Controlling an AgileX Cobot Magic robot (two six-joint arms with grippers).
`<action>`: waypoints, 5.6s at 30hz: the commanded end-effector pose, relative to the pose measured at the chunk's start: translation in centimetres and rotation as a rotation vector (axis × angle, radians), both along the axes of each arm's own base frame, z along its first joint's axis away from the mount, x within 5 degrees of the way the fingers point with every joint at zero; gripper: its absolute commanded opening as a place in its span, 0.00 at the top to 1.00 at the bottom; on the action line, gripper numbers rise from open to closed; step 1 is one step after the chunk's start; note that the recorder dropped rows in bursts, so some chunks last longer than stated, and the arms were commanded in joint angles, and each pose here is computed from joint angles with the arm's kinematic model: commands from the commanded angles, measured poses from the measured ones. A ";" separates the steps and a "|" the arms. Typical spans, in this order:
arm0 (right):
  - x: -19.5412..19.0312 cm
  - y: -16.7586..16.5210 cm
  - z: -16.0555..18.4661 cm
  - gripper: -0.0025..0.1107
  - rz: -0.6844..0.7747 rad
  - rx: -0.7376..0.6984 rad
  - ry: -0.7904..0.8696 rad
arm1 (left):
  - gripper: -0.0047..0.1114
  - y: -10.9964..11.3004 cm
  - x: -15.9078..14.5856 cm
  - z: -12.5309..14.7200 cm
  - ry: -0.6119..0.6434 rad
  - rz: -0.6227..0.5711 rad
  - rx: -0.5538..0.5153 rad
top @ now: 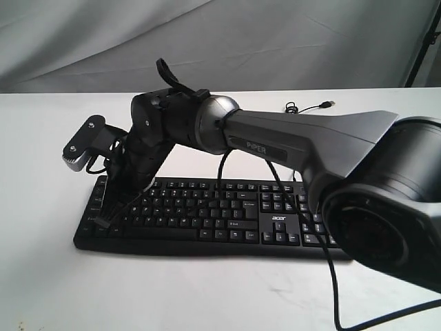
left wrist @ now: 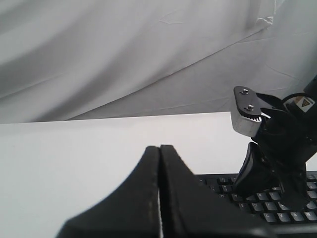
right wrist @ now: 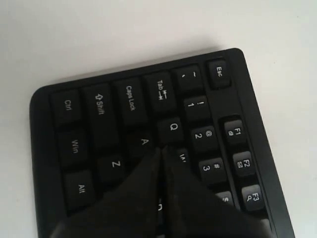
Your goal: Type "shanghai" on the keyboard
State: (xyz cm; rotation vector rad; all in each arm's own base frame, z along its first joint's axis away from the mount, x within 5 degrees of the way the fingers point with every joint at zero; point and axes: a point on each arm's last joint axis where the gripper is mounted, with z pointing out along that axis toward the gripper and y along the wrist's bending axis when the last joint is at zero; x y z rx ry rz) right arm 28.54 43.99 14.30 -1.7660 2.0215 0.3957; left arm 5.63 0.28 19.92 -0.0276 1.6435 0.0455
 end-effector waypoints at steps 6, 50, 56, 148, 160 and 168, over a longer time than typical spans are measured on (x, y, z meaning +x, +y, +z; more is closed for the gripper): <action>0.0 0.0 0.2 0.98 -0.001 0.003 -0.001 | 0.96 0.0 0.0 0.0 -0.007 -0.006 -0.002; -0.2 0.2 -2.5 0.98 0.006 -0.018 0.053 | 0.96 0.0 0.0 0.0 -0.007 -0.006 -0.002; -0.1 -0.2 1.5 0.98 0.028 -0.004 -0.019 | 0.96 0.0 0.0 0.0 -0.007 -0.006 -0.002; -0.4 1.7 1.2 0.98 0.022 0.056 -0.010 | 0.96 0.0 0.0 0.0 -0.007 -0.006 -0.002; -0.4 1.8 -0.2 0.98 0.019 0.031 0.013 | 0.96 0.0 0.0 0.0 -0.007 -0.006 -0.002; -0.5 1.8 -0.7 0.98 0.019 0.022 0.024 | 0.96 0.0 0.0 0.0 -0.007 -0.006 -0.002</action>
